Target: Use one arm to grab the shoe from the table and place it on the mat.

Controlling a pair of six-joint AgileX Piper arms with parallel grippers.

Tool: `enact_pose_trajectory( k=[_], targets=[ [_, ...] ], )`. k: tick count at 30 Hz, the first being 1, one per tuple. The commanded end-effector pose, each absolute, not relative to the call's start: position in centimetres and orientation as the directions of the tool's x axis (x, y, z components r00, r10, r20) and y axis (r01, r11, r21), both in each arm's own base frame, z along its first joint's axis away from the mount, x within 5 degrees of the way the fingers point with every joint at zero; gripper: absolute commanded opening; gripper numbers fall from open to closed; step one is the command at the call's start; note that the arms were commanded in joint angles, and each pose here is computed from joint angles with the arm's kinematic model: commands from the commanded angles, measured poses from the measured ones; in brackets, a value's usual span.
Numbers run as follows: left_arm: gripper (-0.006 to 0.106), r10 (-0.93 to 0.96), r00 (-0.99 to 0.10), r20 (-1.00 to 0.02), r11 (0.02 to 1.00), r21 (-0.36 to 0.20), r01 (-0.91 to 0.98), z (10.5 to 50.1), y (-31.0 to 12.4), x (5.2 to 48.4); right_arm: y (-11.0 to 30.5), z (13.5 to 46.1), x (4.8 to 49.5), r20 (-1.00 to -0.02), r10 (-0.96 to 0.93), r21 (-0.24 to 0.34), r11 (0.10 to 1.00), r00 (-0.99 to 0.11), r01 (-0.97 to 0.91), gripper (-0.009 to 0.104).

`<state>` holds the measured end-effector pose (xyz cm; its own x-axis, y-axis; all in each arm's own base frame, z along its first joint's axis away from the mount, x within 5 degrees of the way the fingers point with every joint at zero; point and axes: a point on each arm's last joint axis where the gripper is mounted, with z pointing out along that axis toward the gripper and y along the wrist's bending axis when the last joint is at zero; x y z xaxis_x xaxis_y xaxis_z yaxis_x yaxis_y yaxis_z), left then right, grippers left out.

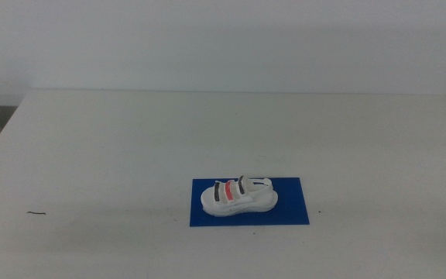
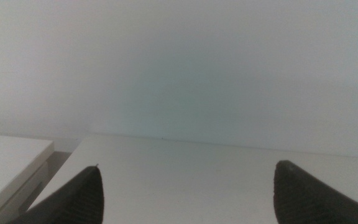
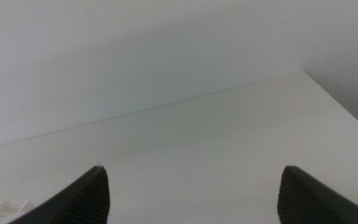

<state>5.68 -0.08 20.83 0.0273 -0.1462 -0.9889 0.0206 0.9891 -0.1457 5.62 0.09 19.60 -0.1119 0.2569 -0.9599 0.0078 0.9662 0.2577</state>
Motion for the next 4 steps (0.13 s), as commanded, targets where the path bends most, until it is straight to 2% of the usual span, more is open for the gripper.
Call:
enact_pose_trajectory(
  k=[1, 4],
  targets=[
    [0.094, -0.152, 0.047, -0.987, 0.988, -0.151, 0.024, 20.98, -0.08, 5.64, 0.09, 19.63, 5.60, -0.963, 0.249, 0.250, 0.968, -0.101, 0.005, 0.079],
    [0.094, -0.152, 0.047, -0.987, 0.988, -0.151, 0.024, 20.98, -0.08, 5.64, 0.09, 19.63, 5.60, -0.963, 0.249, 0.250, 0.968, -0.101, 0.005, 0.079]
  ],
)
